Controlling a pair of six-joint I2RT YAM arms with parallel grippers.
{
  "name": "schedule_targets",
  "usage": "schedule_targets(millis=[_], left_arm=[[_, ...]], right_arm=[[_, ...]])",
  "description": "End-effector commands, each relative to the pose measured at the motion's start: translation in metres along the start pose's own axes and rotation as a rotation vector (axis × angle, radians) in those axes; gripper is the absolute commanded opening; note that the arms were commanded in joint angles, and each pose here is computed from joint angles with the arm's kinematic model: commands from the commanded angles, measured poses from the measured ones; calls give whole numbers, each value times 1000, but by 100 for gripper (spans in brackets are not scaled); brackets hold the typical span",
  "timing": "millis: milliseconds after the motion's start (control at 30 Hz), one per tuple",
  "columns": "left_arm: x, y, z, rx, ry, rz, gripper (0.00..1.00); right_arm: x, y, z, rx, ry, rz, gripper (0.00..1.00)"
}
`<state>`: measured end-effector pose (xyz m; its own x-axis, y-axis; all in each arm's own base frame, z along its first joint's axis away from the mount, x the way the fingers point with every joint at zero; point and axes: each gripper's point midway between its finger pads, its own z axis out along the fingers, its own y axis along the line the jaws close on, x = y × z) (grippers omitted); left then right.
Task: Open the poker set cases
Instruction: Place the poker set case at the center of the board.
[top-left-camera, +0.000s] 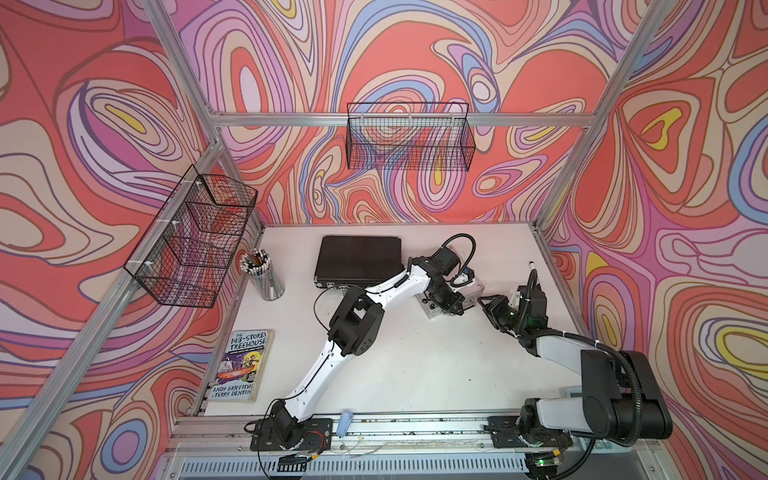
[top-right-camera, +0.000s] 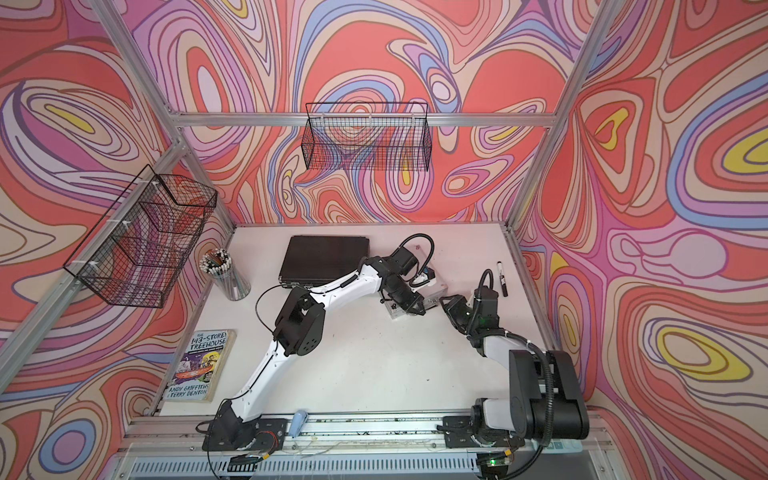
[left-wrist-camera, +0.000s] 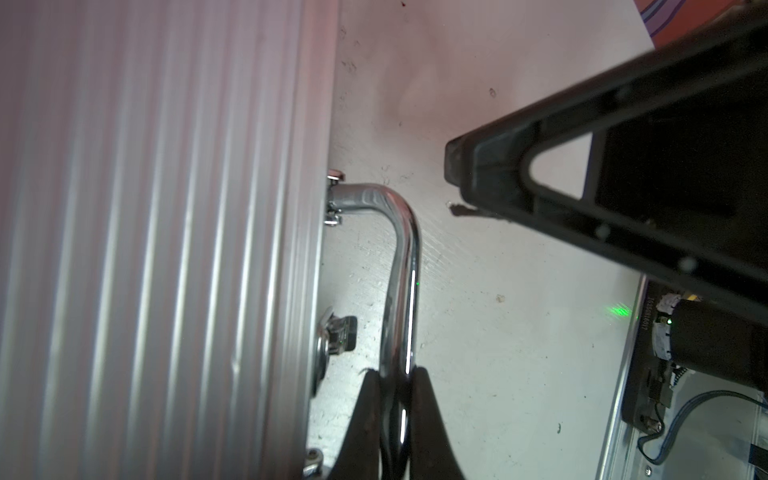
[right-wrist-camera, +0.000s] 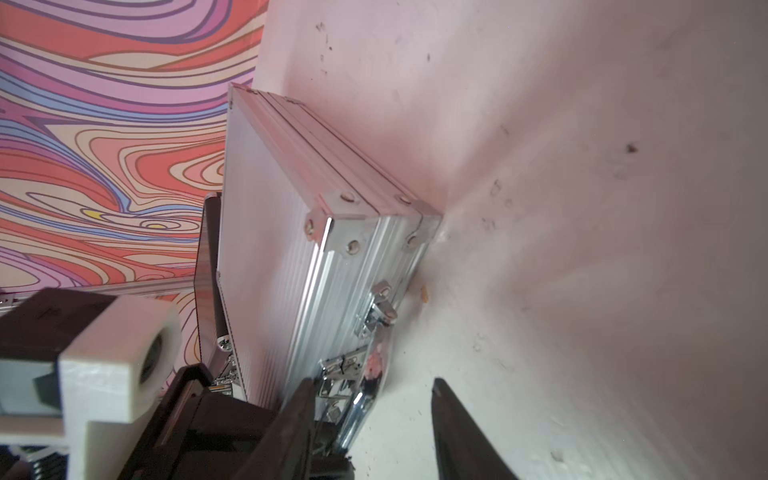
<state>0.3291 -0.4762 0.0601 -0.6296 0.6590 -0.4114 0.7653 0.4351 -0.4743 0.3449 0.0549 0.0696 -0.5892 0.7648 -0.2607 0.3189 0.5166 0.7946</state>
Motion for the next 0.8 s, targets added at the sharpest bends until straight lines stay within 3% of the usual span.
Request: schedule_targets(millis=[0,433,767], left_arm=[[-4,-13,-12,12,-16,32,5],[7,-7,-3,6,7,8,20],[11,-6,-4,-4,8,-1,32]], right_arm=[[-1,-3,1,28,9,1,47],[11,-2,22,-38,72,42,49],[8,4,42,-67,75,40,26]])
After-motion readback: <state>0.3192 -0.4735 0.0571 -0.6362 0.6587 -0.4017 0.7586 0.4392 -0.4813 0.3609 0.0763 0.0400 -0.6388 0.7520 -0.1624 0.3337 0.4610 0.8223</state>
